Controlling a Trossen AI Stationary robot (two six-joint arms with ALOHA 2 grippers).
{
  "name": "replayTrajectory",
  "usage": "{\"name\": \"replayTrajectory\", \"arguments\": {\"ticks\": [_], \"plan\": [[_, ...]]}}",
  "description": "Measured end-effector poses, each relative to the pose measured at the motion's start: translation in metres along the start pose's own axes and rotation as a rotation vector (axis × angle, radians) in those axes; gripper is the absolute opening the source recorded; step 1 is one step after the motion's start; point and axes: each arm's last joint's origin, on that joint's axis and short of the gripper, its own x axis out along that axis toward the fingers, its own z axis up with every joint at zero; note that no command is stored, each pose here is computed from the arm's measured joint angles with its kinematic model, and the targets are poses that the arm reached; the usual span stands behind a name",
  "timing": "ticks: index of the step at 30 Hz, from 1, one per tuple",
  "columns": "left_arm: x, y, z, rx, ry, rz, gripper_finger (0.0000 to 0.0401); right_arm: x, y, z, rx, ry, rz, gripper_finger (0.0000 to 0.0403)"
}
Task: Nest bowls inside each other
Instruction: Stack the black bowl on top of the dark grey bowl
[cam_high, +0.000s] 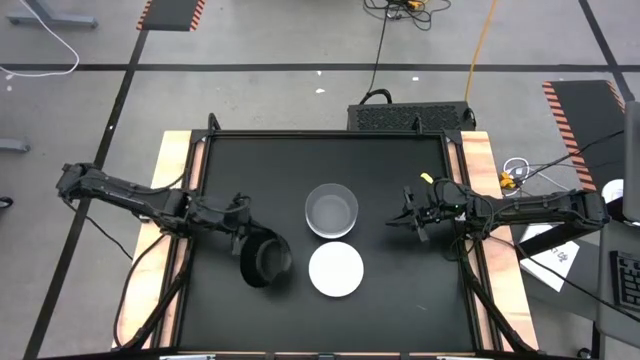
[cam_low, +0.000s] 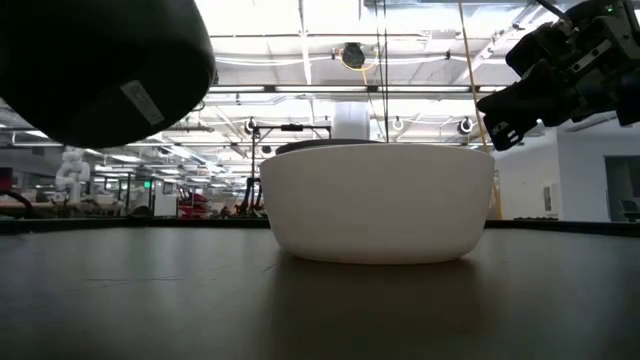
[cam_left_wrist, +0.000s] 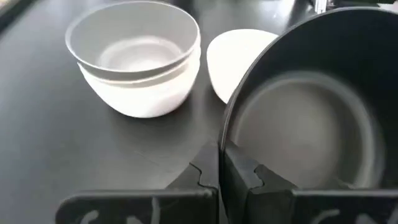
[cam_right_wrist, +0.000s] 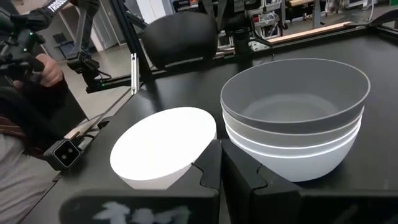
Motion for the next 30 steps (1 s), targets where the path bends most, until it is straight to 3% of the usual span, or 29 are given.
{"name": "replayTrajectory", "arguments": {"ticks": [7, 21, 30], "plan": [[-0.006, 0.008, -0.017, -0.009, -0.054, 0.073, 0.0004, 0.000, 0.000, 0.000, -0.003, 0.000, 0.000, 0.0000], [0.004, 0.018, -0.063, 0.020, -0.378, 0.040, 0.0004, 0.000, 0.000, 0.001, -0.006, -0.014, 0.003, 0.0000], [0.003, 0.023, -0.061, 0.029, -0.428, 0.005, 0.0003, 0.000, 0.000, 0.002, -0.013, -0.016, 0.003, 0.0000]]}}
